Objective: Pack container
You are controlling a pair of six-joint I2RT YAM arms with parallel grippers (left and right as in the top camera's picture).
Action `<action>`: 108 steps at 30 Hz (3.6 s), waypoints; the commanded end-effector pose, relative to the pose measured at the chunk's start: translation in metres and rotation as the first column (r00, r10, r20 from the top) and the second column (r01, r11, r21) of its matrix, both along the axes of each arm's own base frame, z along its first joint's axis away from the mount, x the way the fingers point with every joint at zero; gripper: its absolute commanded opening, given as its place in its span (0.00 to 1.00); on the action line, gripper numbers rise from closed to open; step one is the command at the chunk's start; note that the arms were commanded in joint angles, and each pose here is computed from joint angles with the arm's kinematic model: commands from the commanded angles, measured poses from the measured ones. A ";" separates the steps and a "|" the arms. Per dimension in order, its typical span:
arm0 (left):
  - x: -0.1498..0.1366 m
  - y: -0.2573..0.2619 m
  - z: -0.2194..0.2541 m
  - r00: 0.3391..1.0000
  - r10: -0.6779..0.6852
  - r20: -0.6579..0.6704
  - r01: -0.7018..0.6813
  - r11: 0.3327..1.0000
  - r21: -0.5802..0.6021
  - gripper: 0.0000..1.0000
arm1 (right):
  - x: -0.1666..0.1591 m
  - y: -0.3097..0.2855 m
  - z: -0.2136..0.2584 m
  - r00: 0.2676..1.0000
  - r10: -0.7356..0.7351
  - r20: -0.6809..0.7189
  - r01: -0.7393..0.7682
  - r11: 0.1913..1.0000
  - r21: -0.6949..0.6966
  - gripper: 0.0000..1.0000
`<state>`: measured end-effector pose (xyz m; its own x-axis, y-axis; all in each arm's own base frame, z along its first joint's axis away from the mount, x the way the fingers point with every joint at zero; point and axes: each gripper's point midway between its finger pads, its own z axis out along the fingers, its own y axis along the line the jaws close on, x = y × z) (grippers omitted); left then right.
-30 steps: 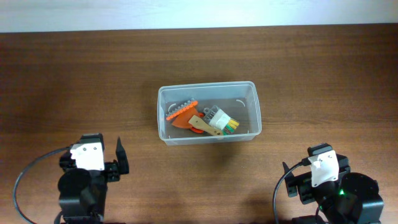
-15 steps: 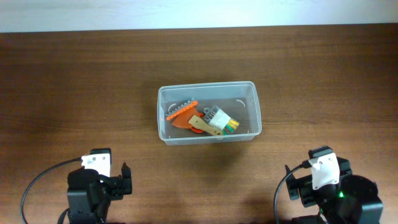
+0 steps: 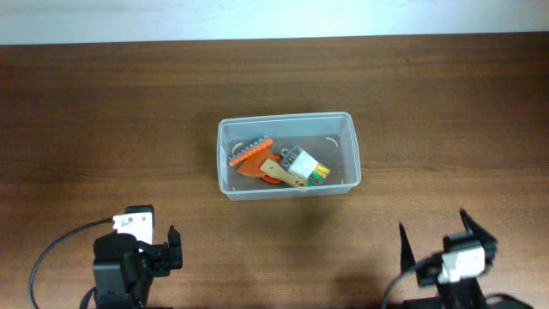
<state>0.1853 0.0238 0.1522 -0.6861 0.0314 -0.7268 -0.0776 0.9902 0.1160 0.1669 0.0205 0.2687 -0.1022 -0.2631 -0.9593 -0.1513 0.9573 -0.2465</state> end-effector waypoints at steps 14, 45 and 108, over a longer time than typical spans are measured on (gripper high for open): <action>-0.001 0.001 -0.002 1.000 0.010 0.000 -0.010 1.000 -0.004 0.99 | 0.075 -0.003 -0.088 0.994 -0.051 0.099 0.050 0.999 0.011 0.99; -0.001 0.001 -0.002 1.000 0.010 0.000 -0.010 1.000 -0.004 0.99 | 0.078 -0.018 -0.112 0.988 -0.151 0.037 0.145 0.980 0.135 0.99; 0.060 -0.033 0.005 0.772 -0.089 0.629 0.157 0.986 -0.054 0.99 | 0.078 -0.019 -0.112 0.988 -0.152 0.037 0.146 0.980 0.135 0.99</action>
